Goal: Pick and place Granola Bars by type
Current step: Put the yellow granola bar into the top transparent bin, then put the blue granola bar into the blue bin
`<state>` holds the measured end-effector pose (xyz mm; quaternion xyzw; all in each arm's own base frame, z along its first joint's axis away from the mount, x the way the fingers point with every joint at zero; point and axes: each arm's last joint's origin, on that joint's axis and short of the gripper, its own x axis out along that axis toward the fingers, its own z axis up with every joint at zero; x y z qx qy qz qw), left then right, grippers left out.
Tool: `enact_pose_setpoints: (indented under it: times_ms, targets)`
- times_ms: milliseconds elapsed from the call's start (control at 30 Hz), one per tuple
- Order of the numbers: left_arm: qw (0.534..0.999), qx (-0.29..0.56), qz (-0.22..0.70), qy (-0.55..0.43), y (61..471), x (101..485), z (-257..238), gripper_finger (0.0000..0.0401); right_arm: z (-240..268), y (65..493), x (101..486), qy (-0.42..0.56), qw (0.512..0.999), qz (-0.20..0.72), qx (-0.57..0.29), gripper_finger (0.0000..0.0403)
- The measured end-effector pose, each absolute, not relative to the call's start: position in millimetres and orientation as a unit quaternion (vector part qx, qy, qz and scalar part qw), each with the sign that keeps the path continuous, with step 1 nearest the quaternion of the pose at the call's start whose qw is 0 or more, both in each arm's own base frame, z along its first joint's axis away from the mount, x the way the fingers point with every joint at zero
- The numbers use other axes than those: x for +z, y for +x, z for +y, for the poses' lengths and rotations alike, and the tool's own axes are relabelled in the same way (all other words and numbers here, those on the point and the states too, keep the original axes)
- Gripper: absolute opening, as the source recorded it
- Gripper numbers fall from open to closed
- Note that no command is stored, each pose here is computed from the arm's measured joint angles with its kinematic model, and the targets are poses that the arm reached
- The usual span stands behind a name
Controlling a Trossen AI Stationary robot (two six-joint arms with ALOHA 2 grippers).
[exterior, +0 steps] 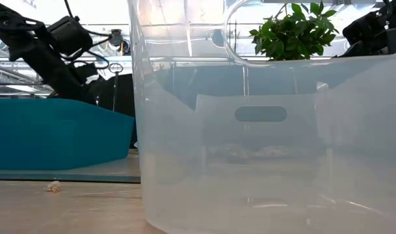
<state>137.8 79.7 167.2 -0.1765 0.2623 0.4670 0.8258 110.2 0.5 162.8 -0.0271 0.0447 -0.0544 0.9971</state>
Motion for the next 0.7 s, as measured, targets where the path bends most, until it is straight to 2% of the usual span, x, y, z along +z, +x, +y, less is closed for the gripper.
enact_pose_setpoints:
  times_ms: [233, 433, 567, 700]
  targets:
    - [0.843, 0.458, 0.239, -0.15, 144, 181, 83, 0.0085, 1, 110, 162, -0.027, 0.997, 0.048, -0.054, 0.0155]
    - [0.865, 0.441, 0.154, -0.182, 157, 222, 88, 0.0085, 0, 110, 162, -0.028, 0.997, 0.048, -0.055, 0.0155]
    - [0.908, 0.359, 0.111, -0.185, 169, 248, 88, 0.0085, 0, 110, 162, -0.029, 0.997, 0.048, -0.056, 0.0155]
    - [0.947, 0.259, 0.091, -0.167, 183, 258, 84, 0.0086, 0, 110, 162, -0.027, 0.997, 0.048, -0.056, 0.0155]
